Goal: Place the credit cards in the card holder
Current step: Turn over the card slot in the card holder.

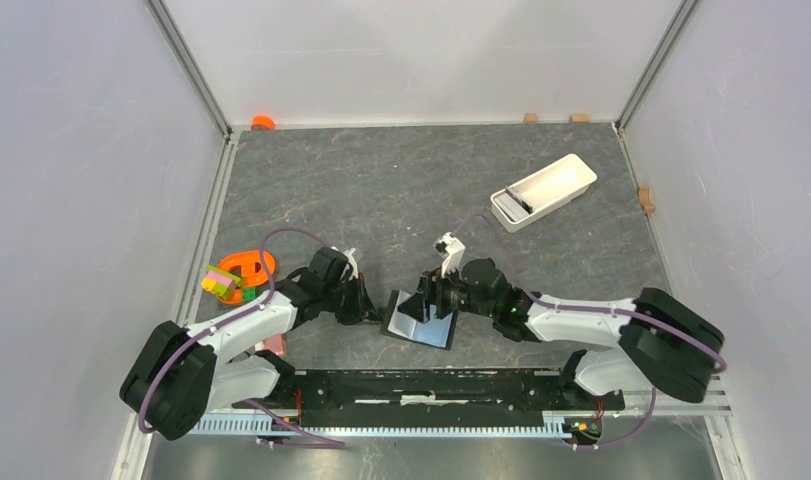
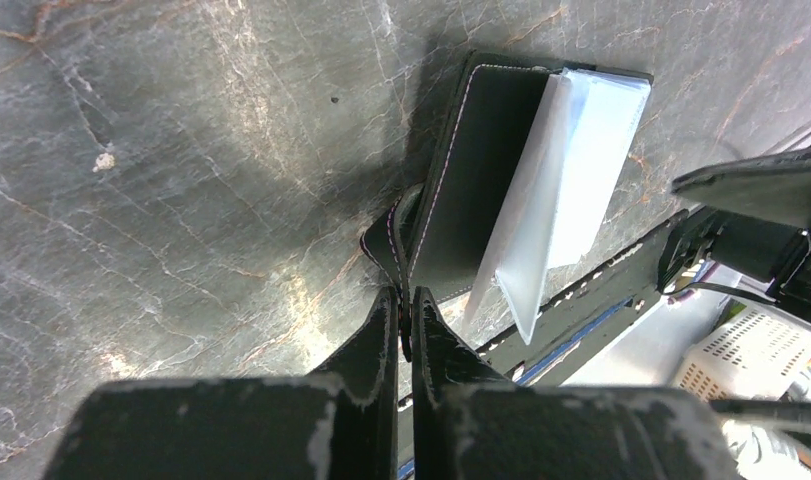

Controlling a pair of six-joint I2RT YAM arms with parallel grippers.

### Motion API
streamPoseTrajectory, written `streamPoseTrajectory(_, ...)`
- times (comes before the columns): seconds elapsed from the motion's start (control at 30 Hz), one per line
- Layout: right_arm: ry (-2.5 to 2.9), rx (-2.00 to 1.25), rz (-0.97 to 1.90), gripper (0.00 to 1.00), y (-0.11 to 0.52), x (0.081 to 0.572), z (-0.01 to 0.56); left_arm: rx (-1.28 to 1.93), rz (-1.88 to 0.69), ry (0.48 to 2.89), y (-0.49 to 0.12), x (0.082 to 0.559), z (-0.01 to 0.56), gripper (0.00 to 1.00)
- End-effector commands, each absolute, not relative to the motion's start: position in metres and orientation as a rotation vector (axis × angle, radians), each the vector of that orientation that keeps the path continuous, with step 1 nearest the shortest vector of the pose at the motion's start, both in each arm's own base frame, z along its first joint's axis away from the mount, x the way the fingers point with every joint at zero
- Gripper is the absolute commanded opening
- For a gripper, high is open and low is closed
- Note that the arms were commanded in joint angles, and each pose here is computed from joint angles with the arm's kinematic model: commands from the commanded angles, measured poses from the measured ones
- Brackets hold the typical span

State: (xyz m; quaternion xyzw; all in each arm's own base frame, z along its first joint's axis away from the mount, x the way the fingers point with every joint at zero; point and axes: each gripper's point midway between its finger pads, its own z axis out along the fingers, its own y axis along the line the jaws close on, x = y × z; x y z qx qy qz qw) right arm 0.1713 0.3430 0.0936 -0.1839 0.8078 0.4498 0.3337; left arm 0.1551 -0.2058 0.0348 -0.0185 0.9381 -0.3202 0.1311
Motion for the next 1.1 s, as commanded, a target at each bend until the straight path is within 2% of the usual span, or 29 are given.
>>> streamPoseTrajectory(0.0,2.212,-0.415,0.948,0.70,0.299,0.176,0.061,-0.061,-0.936,2.710,-0.208,0.157,0.038,0.02)
streamPoseTrajectory(0.13,2.255,-0.323,0.931,0.70,0.279,0.174,0.048,-0.060,-0.936,2.716,-0.208,0.157,0.037,0.02)
streamPoseTrajectory(0.57,2.315,-0.228,0.999,0.64,0.274,0.160,0.033,-0.054,-0.929,2.727,-0.207,0.155,0.036,0.02)
streamPoseTrajectory(0.9,2.299,-0.179,0.944,0.65,0.260,0.162,0.035,-0.047,-0.924,2.728,-0.207,0.156,0.035,0.02)
streamPoseTrajectory(1.07,2.283,-0.200,1.013,0.64,0.269,0.159,0.037,-0.042,-0.925,2.731,-0.207,0.156,0.035,0.02)
